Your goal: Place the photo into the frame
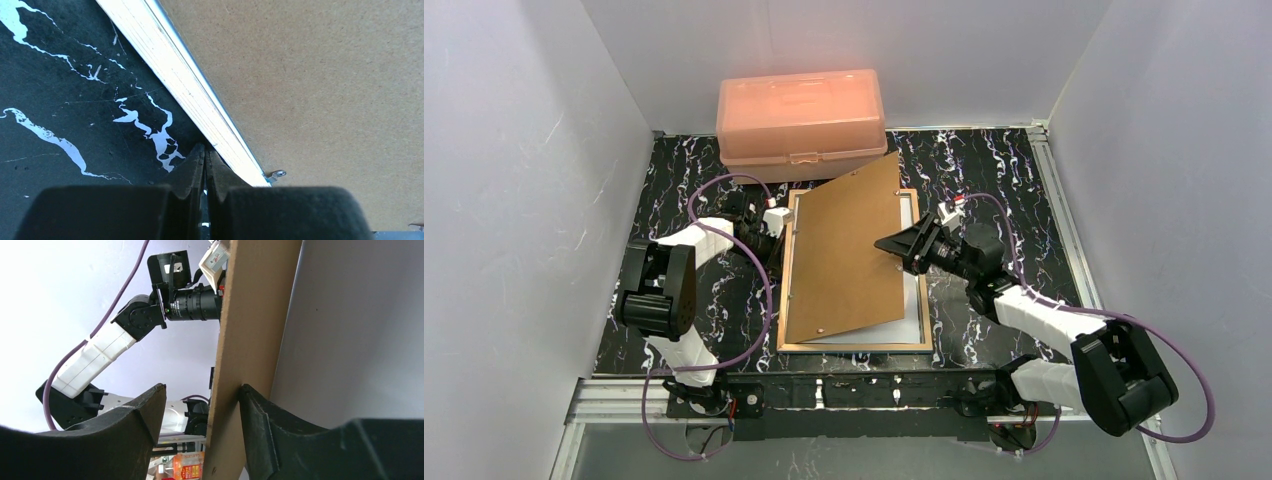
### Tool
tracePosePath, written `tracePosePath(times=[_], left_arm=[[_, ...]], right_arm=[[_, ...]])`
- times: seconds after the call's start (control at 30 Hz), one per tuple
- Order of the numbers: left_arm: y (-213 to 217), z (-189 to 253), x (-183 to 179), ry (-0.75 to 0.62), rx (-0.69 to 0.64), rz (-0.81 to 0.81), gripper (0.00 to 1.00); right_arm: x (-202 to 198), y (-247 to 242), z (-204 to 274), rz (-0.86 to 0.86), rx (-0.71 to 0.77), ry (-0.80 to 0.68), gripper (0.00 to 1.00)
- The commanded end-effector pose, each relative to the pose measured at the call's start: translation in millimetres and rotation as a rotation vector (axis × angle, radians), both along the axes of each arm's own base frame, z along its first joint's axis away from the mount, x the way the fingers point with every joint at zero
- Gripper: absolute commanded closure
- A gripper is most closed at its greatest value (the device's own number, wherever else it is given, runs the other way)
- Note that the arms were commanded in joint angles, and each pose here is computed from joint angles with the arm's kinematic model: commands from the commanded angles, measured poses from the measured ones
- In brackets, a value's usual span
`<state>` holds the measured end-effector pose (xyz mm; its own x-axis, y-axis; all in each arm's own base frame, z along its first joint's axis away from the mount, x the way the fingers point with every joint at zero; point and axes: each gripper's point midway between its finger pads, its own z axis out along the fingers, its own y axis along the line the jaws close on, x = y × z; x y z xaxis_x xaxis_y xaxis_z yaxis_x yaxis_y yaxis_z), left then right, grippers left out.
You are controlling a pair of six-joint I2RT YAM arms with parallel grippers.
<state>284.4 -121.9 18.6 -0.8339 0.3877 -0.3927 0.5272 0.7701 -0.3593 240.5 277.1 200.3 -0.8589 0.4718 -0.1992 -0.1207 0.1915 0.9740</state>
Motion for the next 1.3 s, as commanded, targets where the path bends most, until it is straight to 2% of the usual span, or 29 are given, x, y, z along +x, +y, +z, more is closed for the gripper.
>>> tracePosePath(times=[0.0, 0.17, 0.23, 0.33, 0.47, 0.87, 1.17, 1.27], left_arm=[[-11.5, 2.8, -17.1, 0.038, -0.052, -0.038, 1.00], [-9.8, 5.1, -16.1, 0.031, -0.044, -0.038, 1.00], [-8.6, 7.6, -15.0, 0.026, -0.041, -0.037, 1.00], [-6.3, 14.1, -11.9, 0.016, -0.041, -0.028, 1.00], [-1.8, 25.2, -8.6, 0.000, -0.042, -0.015, 1.00], [8.3, 60.1, 2.3, -0.044, -0.042, 0.031, 1.00], [27.0, 113.0, 16.6, -0.110, -0.043, 0.100, 1.00], [30.7, 117.1, 15.3, -0.108, -0.038, 0.111, 1.00]], right_arm=[[0.4, 7.5, 36.7, 0.040, 0.014, -0.121, 0.39], [9.8, 6.6, 40.7, 0.028, -0.097, -0.160, 0.49], [11.3, 7.4, 44.0, 0.034, -0.111, -0.170, 0.57], [11.3, 6.4, 42.7, 0.031, -0.116, -0.173, 0.74], [8.4, 4.5, 42.7, 0.023, -0.105, -0.175, 0.83], [2.7, -5.7, 76.6, -0.022, -0.075, -0.283, 0.99], [-2.2, -14.6, 116.1, -0.037, -0.022, -0.387, 0.99], [-4.3, -16.1, 121.2, -0.041, -0.013, -0.406, 0.99]])
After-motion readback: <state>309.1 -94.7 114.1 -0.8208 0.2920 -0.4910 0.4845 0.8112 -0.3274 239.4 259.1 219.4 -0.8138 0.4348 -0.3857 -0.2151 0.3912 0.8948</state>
